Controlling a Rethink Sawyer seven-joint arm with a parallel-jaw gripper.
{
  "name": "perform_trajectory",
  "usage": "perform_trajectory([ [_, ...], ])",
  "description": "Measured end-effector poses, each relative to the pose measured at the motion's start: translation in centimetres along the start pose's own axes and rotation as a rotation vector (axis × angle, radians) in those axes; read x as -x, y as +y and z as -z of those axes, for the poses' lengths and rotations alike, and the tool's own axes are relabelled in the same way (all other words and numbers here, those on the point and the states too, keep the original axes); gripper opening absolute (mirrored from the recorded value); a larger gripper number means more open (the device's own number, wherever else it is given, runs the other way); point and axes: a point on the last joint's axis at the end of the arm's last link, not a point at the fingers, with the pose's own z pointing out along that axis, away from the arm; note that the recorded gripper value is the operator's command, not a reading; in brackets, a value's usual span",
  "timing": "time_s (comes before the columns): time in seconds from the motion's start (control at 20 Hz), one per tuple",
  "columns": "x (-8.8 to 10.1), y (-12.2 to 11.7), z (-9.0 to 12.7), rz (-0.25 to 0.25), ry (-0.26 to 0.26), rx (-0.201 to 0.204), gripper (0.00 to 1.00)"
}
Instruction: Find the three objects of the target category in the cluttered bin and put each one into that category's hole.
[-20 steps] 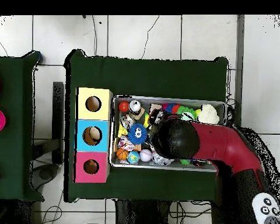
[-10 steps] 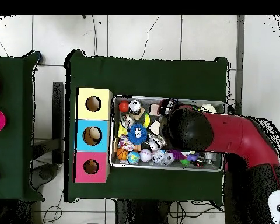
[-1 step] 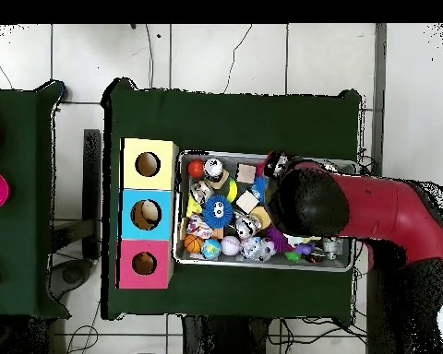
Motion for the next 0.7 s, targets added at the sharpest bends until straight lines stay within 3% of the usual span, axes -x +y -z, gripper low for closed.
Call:
perform_trajectory([
  [0.1,0.0,0.0,0.0,0.017,-0.008,-0.011,0.00],
  [0.2,-0.2,0.4,0.2,0.064,-0.024,-0.035,0.00],
  [0.7,-1.2,2.6,-0.2,0.199,-0.065,-0.078,0.00],
])
